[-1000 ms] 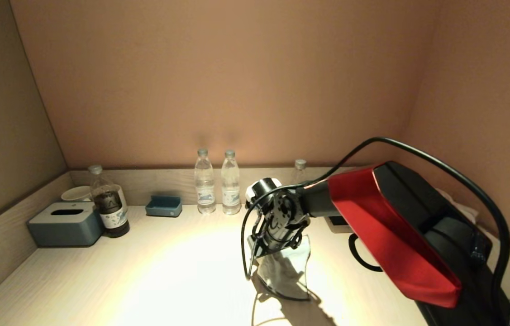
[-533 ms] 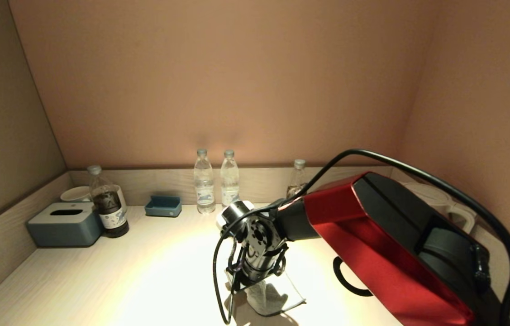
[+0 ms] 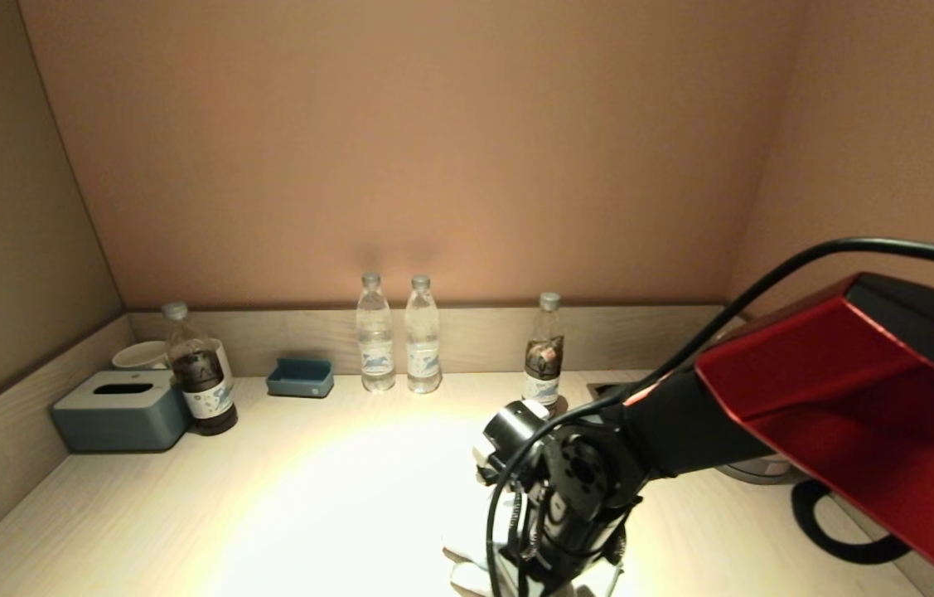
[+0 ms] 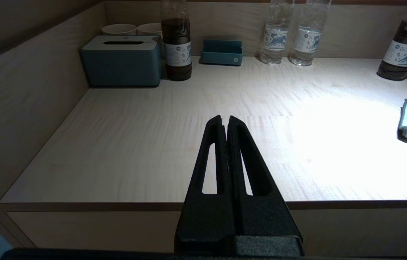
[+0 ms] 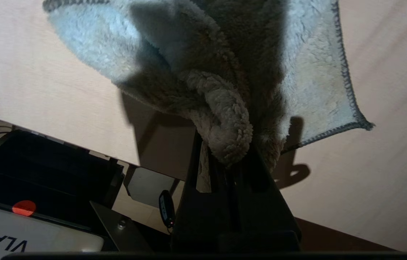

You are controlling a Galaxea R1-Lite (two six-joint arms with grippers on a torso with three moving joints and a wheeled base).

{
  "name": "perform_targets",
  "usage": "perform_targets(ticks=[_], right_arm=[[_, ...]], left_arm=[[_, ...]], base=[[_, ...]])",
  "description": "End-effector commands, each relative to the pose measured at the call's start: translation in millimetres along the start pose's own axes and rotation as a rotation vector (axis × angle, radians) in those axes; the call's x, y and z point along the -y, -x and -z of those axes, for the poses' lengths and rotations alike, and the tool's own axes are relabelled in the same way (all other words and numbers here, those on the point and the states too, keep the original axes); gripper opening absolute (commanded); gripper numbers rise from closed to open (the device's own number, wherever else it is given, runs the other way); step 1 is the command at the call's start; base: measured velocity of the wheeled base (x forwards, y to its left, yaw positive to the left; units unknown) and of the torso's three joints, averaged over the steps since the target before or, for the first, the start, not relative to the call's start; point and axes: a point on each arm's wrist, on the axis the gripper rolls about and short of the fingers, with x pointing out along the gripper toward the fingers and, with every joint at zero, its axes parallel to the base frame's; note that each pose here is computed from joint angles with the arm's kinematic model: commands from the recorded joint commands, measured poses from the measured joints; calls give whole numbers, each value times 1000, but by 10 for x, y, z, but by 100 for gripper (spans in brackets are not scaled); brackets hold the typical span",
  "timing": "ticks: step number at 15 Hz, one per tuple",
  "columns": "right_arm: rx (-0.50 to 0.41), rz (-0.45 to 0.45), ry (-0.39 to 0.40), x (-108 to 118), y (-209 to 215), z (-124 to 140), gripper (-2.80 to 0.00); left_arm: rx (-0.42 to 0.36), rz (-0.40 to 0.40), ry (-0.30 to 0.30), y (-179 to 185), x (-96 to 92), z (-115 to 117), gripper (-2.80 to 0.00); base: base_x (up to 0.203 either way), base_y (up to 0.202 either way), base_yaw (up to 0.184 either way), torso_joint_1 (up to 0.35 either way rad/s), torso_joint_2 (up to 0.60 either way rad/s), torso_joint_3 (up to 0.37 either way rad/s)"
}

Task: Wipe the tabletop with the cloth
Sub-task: Sweep the stains on the table

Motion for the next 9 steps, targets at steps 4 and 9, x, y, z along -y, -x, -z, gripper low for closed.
perform_targets(ticks=[4, 9], right_arm=[[196, 80, -157, 856, 478, 208, -280], [397, 240, -280, 1392, 1153, 467, -280]], left_arm=[[0, 0, 1, 0, 0, 0, -280], [0, 0, 1, 0, 0, 0, -280]], base=[[0, 0, 0, 0, 0, 0], [0, 0, 0, 0, 0, 0]])
